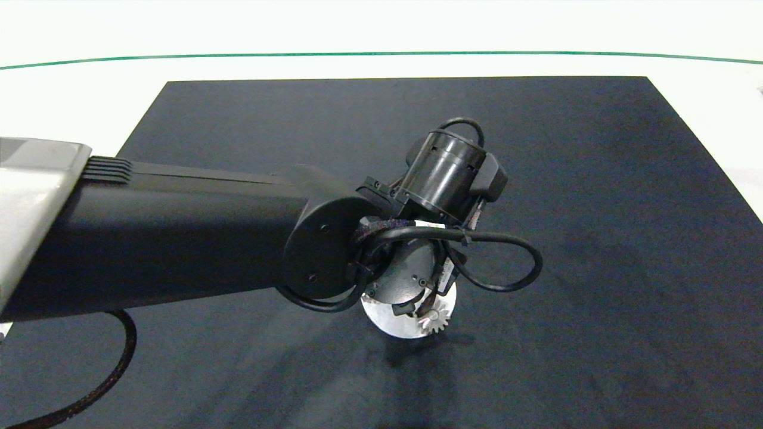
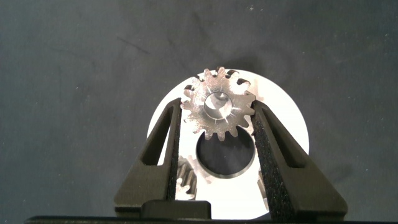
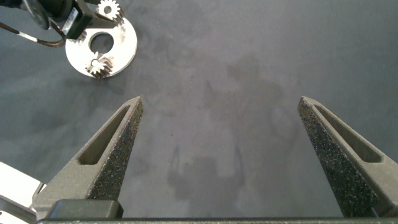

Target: Install three planetary gears onto the carrier pins

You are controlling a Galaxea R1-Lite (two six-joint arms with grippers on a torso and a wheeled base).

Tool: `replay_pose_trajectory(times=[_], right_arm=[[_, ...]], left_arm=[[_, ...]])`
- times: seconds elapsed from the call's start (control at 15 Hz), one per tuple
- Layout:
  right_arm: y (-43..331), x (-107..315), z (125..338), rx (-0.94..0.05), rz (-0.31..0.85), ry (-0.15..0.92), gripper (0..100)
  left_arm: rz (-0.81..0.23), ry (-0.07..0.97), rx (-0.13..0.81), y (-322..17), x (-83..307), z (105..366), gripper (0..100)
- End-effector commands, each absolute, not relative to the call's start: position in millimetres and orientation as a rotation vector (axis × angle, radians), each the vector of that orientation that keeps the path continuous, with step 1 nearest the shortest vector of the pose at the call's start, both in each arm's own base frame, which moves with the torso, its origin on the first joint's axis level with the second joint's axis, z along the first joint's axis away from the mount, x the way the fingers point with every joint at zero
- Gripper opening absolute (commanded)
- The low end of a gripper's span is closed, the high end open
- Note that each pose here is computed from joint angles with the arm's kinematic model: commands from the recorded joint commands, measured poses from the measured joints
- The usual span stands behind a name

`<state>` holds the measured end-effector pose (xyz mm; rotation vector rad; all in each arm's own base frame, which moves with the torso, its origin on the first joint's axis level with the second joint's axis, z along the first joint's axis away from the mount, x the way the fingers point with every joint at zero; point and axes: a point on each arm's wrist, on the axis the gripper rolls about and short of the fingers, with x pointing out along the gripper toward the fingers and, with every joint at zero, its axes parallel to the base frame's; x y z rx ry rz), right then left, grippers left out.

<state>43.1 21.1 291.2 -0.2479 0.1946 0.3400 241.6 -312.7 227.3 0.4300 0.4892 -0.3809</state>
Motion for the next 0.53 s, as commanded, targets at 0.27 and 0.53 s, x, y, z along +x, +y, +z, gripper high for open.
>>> replay_pose_trajectory(times=[0.27, 0.53], right_arm=[[21.1, 43.2, 291.0, -0.25, 0.339, 0.197, 100], [21.1, 43.2, 291.0, -0.25, 0.339, 0.197, 100]], left_arm=[[-0.385, 0.487, 0.436, -325.3, 247.2, 221.2, 19], [-0.383, 0.49, 0.436, -327.1, 249.3, 218.6, 19]])
